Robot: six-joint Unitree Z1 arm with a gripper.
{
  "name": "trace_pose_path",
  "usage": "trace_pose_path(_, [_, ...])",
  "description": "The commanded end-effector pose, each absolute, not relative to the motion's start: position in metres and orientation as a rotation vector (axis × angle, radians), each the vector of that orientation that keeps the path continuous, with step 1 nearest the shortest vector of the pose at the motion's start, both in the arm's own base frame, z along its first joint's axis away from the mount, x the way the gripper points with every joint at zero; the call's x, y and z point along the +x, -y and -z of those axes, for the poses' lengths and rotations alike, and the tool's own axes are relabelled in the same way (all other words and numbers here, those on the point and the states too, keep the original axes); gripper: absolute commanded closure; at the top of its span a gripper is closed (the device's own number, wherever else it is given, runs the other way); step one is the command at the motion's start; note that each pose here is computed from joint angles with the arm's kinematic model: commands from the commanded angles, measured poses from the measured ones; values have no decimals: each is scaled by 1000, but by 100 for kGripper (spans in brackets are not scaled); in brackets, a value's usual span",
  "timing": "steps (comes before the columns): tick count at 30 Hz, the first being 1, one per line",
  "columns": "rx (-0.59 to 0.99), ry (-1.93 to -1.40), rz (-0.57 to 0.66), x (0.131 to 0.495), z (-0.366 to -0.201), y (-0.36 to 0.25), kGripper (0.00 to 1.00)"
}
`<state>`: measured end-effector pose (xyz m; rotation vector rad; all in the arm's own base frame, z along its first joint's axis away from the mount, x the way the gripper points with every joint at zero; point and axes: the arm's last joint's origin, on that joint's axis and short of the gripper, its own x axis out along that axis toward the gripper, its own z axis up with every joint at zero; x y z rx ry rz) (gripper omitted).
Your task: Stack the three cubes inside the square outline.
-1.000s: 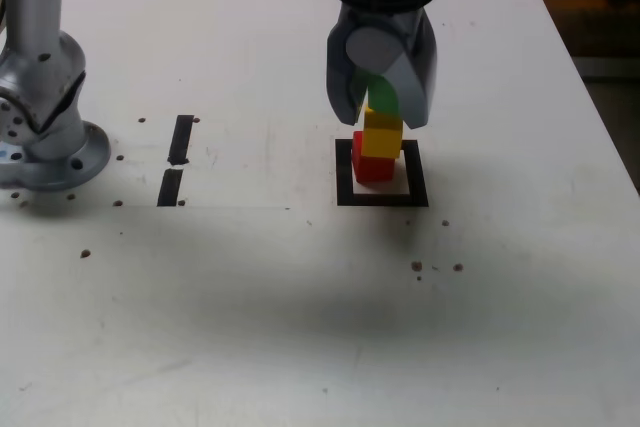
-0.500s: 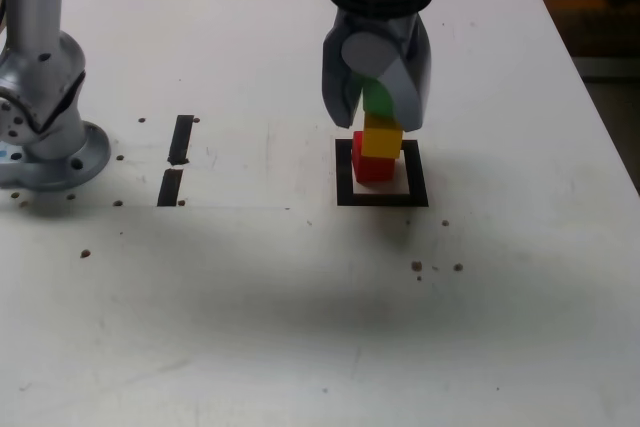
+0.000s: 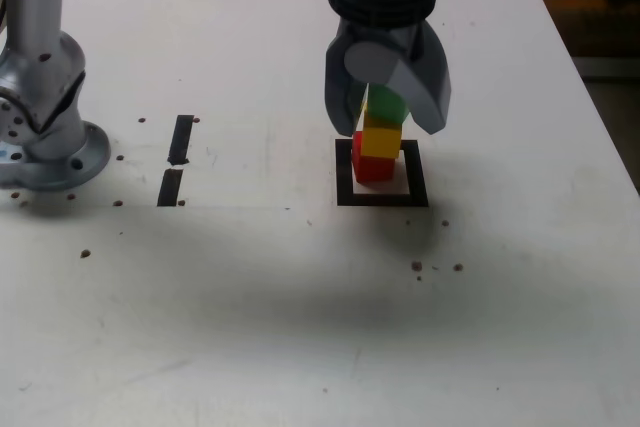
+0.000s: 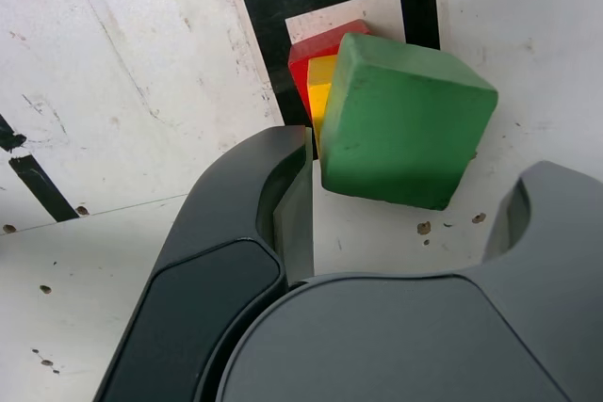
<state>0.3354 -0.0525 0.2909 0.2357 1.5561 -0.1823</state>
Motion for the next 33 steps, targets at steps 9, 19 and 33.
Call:
trace_pose_path(9, [245, -1512, 168, 319, -308, 49, 9])
trace_pose_path(19, [244, -1506, 55, 262, -350, 35, 1])
trace_pose_path(33, [113, -1664, -43, 199, -320, 14, 0])
